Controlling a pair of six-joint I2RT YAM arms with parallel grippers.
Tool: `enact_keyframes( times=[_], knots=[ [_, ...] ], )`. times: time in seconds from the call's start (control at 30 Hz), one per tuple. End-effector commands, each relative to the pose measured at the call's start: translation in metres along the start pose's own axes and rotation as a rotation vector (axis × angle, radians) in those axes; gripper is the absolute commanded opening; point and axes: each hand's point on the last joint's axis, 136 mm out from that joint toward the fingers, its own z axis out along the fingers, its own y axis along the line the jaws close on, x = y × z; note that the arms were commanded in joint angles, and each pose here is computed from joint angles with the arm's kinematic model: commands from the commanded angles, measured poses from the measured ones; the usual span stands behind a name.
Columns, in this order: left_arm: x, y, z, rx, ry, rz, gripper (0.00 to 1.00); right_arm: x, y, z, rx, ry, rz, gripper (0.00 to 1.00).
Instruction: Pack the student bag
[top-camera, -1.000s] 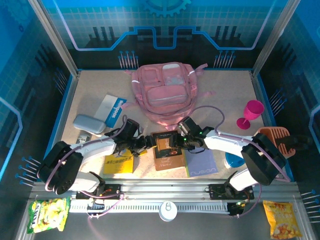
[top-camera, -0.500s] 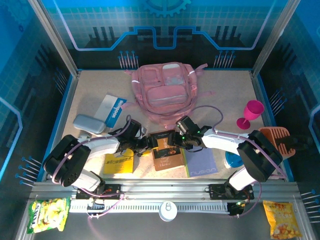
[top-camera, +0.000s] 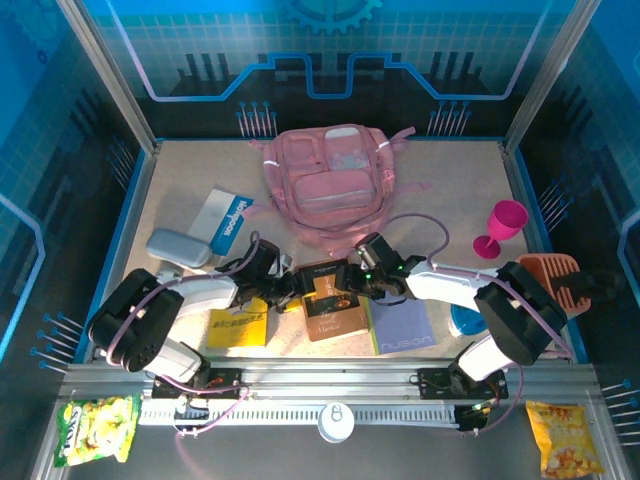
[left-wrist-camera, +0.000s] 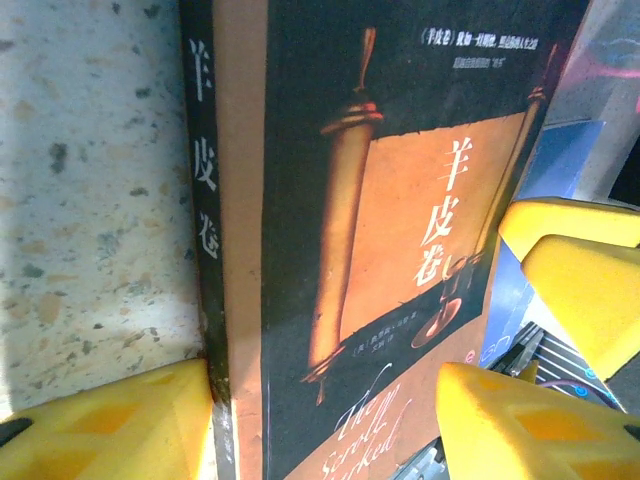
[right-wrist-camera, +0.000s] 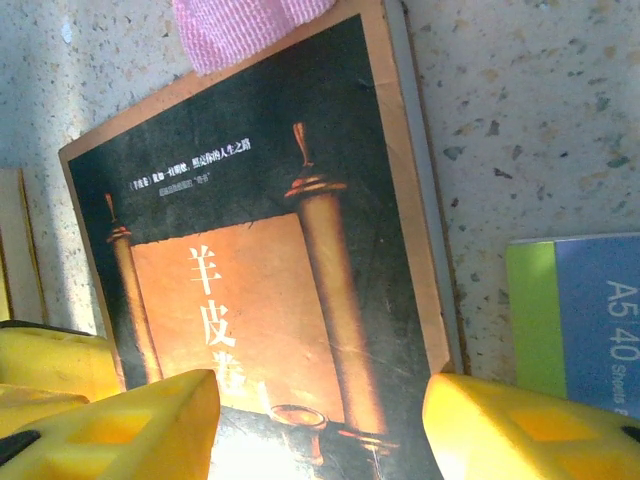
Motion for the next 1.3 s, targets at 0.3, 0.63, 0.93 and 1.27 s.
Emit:
enact_keyframes(
  times=[0.3,0.63,0.93,1.27],
  knots=[
    [0.022,-0.062,-0.02,0.298,0.049,0.186,0.43,0.035,-0.052,0.029,0.137,0.126,0.08,0.54],
    [0.003,-0.058,-0.01,0.371,-0.057,0.127,0.36,0.04,-0.062,0.031,0.175,0.142,0.103,0.53],
    [-0.004,-0.049,-0.022,0.333,-0.163,0.134,0.31,0.04,-0.067,0.025,0.208,0.138,0.099,0.5],
    [-0.005,-0.046,-0.041,0.26,-0.235,0.182,0.32,0.035,-0.043,0.017,0.105,0.129,0.101,0.49]
  ],
)
